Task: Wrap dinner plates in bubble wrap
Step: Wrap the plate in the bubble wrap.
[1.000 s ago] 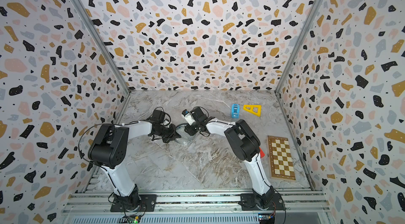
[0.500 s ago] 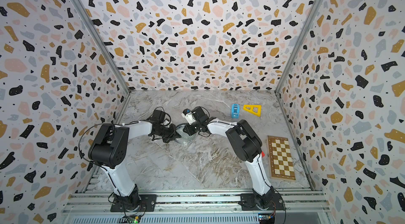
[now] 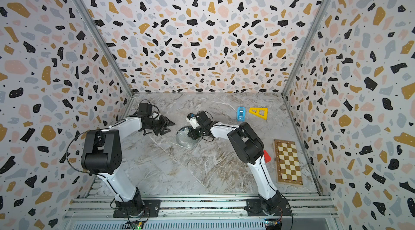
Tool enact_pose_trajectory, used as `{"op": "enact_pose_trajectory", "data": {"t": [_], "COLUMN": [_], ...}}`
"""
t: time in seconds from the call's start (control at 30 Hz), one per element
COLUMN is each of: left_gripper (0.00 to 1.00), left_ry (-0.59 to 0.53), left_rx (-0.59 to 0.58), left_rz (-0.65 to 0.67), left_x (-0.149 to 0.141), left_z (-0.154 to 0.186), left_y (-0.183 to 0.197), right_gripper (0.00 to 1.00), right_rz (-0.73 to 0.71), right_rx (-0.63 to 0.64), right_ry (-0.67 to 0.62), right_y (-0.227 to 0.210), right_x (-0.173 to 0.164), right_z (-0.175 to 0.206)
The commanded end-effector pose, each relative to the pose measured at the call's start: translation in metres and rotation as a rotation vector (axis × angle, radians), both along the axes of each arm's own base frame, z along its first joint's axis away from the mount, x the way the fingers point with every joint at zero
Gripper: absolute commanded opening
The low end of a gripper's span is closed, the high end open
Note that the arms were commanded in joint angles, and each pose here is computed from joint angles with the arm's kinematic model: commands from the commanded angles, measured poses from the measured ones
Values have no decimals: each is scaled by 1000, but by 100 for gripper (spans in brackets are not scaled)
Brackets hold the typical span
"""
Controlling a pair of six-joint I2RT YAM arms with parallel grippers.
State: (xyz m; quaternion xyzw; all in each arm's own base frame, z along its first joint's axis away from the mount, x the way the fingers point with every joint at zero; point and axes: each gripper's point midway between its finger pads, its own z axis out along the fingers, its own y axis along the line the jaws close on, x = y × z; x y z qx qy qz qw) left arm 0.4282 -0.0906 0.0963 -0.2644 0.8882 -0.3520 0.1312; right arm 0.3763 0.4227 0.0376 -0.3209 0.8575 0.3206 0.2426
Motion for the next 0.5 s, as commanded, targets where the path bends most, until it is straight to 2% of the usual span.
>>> {"op": "enact_pose_trajectory", "data": {"t": [0.0, 0.1, 0.23, 0.47], "left_gripper": [60, 64, 66, 66], "left_ry": [-43, -46, -4, 47], "left_rx": [154, 241, 268, 295], "left_rz": [29, 25, 24, 36], "left_x": [28, 56, 84, 103], "left_z": [7, -5, -28, -62], "left_y": [34, 57, 73, 78], "right_gripper": [18, 18, 18, 18], "right_rz": [-41, -34, -23, -8], "right_rx": [-100, -85, -71, -44], "right_ry": [58, 63, 62, 64], "right_y": [-19, -17, -14, -11], "right_x": [-2, -2, -2, -2], "right_z": [-31, -28, -25, -19]}}
